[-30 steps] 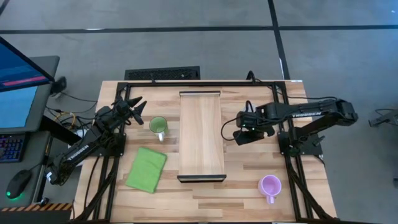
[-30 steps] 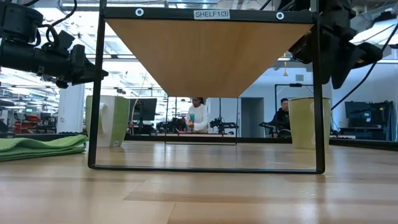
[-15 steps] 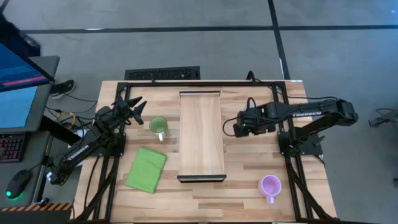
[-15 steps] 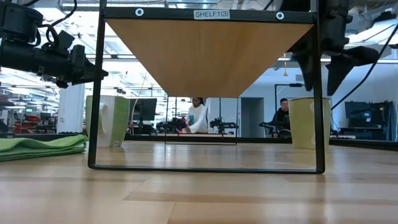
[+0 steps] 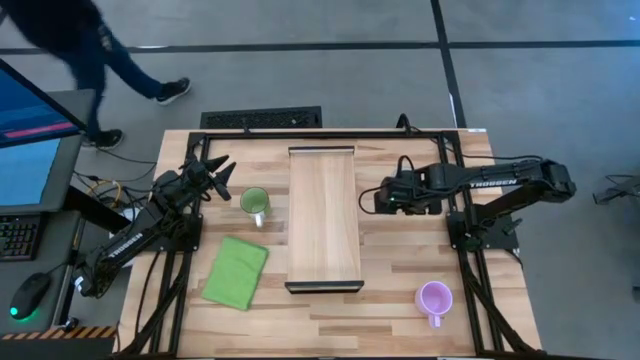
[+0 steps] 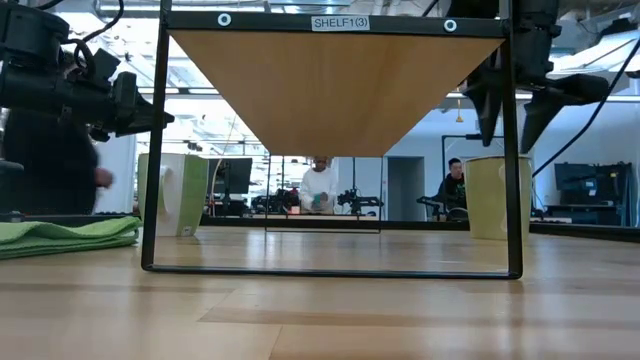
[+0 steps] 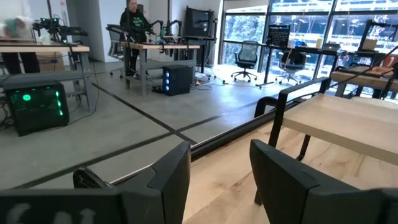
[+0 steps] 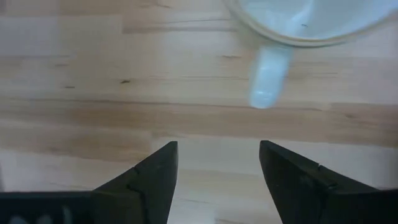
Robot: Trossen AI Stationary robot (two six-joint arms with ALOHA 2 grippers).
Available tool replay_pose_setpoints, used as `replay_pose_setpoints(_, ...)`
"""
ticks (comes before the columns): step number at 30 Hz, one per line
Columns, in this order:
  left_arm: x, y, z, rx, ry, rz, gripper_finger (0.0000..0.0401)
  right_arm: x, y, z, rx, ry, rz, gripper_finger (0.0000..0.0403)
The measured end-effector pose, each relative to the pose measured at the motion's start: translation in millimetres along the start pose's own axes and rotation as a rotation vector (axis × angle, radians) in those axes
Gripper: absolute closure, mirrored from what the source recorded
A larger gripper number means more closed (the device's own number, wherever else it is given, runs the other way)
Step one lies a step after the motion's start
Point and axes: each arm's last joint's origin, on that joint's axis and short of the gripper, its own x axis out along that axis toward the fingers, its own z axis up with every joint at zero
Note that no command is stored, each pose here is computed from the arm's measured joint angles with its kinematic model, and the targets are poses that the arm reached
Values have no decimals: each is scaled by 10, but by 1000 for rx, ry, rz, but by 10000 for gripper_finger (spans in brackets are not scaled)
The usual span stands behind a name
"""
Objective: Stack small to large cups/mugs on shelf
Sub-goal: Put the light green mug on the shelf
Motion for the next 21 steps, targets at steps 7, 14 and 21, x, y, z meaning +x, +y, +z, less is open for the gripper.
replay_pose_setpoints(7,0,0,0,0,0,0,243,-1,-70,-13,26,7,-75,153)
replay_pose_setpoints(14,0,0,0,0,0,0,243,20,-84,-2,50,-38,-86,153)
replay_pose_setpoints(21,0,0,0,-1,0,0,243,140,-139,-13,65,-99,-111,153)
